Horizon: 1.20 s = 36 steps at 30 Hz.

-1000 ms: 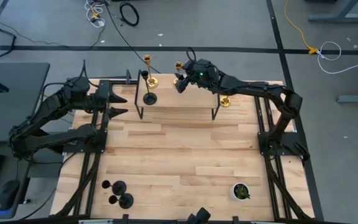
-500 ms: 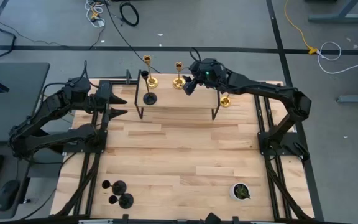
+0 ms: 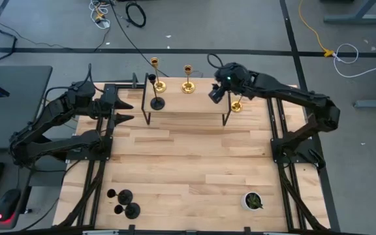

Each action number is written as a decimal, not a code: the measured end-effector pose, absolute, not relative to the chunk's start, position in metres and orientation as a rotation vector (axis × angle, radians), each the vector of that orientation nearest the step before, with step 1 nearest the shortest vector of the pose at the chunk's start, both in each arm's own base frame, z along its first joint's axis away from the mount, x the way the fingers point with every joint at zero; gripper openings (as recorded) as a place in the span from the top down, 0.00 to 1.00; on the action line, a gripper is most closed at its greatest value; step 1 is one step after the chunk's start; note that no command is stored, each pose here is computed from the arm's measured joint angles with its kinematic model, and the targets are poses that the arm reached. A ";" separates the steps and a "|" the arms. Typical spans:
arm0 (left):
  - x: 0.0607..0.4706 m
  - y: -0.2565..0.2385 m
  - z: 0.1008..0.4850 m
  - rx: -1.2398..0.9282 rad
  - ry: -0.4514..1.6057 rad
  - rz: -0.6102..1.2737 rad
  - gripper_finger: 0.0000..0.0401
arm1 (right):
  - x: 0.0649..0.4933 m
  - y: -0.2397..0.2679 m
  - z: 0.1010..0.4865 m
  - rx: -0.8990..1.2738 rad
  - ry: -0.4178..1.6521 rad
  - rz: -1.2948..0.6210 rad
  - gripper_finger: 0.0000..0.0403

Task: Pick & Place candle stick holders
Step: Put the gold candle holder aligned with the other gold candle holders on the shelf

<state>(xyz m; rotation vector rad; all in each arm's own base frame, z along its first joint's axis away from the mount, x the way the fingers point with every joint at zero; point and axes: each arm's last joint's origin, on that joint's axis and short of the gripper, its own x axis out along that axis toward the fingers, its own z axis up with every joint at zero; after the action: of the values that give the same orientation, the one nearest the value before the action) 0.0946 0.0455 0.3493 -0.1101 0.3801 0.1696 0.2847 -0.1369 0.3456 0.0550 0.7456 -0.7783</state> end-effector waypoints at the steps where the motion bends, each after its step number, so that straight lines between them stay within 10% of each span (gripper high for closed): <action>1: 0.094 0.045 0.349 -0.110 0.380 0.170 0.48 | 0.279 -0.135 0.347 0.062 0.764 -0.789 0.42; 20: 0.094 0.045 0.349 -0.115 0.383 0.170 0.48 | 0.200 -0.091 0.333 0.272 1.191 -0.982 0.42; 36: 0.094 0.045 0.349 -0.114 0.387 0.170 0.48 | 0.154 -0.064 0.236 0.359 0.811 -1.038 0.42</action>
<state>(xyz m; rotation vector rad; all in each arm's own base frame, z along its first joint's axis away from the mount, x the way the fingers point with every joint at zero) 0.0943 0.0454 0.3487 -0.1137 0.3866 0.1697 0.1541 -0.0645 0.2364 0.3588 0.8108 -1.0376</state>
